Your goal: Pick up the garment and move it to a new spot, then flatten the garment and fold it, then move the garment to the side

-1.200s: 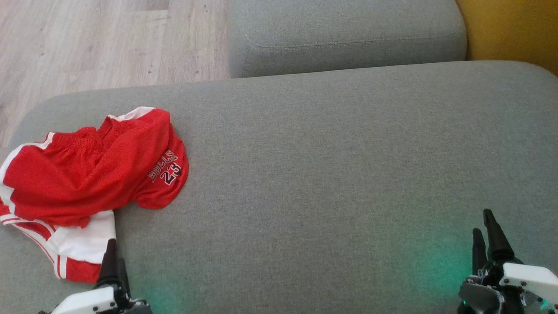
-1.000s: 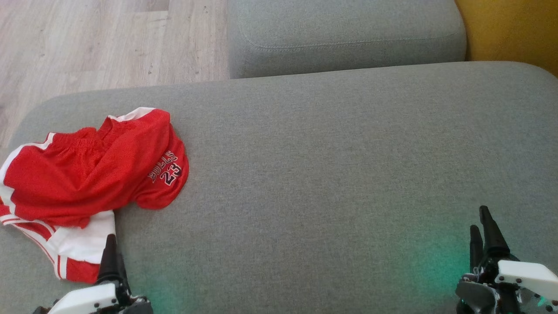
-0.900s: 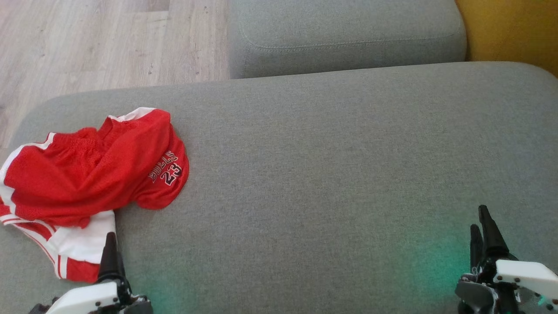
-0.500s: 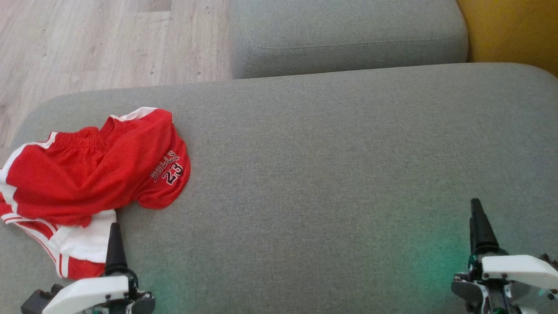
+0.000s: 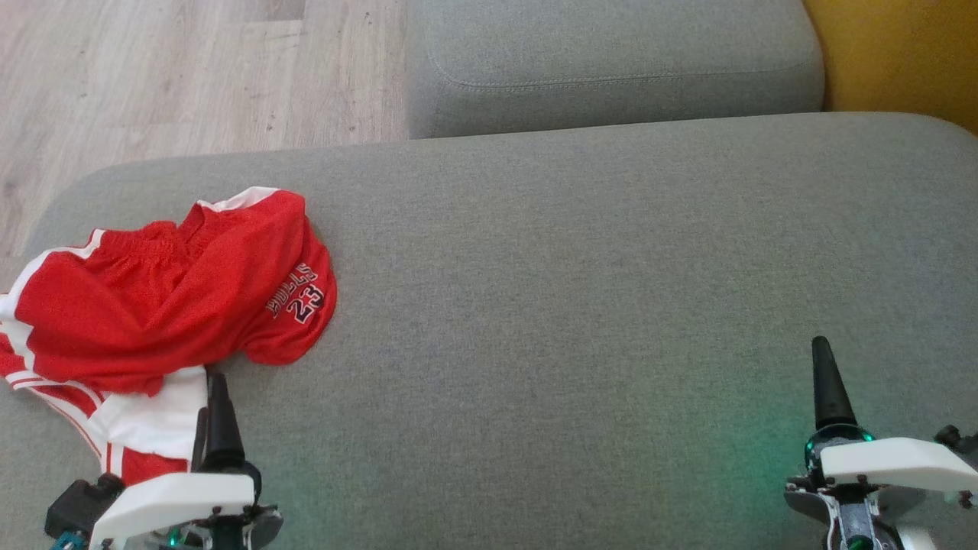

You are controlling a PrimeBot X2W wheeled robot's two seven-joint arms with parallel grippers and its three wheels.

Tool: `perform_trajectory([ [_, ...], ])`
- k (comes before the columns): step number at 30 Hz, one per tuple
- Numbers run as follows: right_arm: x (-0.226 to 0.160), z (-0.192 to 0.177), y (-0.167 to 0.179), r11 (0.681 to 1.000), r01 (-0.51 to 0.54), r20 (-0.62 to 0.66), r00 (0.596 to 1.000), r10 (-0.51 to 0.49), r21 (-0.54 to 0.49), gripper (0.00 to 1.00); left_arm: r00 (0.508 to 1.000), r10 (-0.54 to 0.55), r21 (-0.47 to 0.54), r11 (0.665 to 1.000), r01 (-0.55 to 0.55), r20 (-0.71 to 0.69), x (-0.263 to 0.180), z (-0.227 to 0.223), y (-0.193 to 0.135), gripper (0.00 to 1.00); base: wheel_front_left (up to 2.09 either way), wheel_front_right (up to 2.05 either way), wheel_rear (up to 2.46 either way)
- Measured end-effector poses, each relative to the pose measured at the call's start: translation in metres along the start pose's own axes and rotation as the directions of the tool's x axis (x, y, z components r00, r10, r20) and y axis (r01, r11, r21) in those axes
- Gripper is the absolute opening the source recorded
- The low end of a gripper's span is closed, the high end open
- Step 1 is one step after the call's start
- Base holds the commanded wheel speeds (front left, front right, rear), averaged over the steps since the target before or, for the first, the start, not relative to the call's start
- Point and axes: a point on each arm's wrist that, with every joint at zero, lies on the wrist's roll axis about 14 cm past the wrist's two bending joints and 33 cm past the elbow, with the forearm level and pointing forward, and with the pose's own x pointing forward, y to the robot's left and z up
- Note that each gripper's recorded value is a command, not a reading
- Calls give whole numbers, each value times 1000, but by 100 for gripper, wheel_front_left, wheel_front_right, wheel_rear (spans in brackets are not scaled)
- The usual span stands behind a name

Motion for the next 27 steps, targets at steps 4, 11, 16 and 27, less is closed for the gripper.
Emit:
perform_trajectory([
  [4, 0, -2, 4, 999, -11, -3, 1000, 11, -51, 100, 1000, -6, 48, 999, 5, 13, 0, 2, -3, 100, 0, 0, 0],
  [11, 1, -5, 11, 989, -35, -7, 999, 34, -142, 100, 1000, -25, 141, 990, 23, 17, -1, 0, -11, 100, 0, 0, 0],
  [16, 2, -9, 18, 977, -60, -18, 998, 58, -205, 100, 999, -31, 202, 979, 24, 31, -2, 2, -13, 100, 0, 0, 0],
  [27, 3, -15, 33, 928, -114, -27, 993, 112, -355, 100, 997, -64, 346, 937, 42, 52, -6, 2, -23, 100, 0, 0, 0],
])
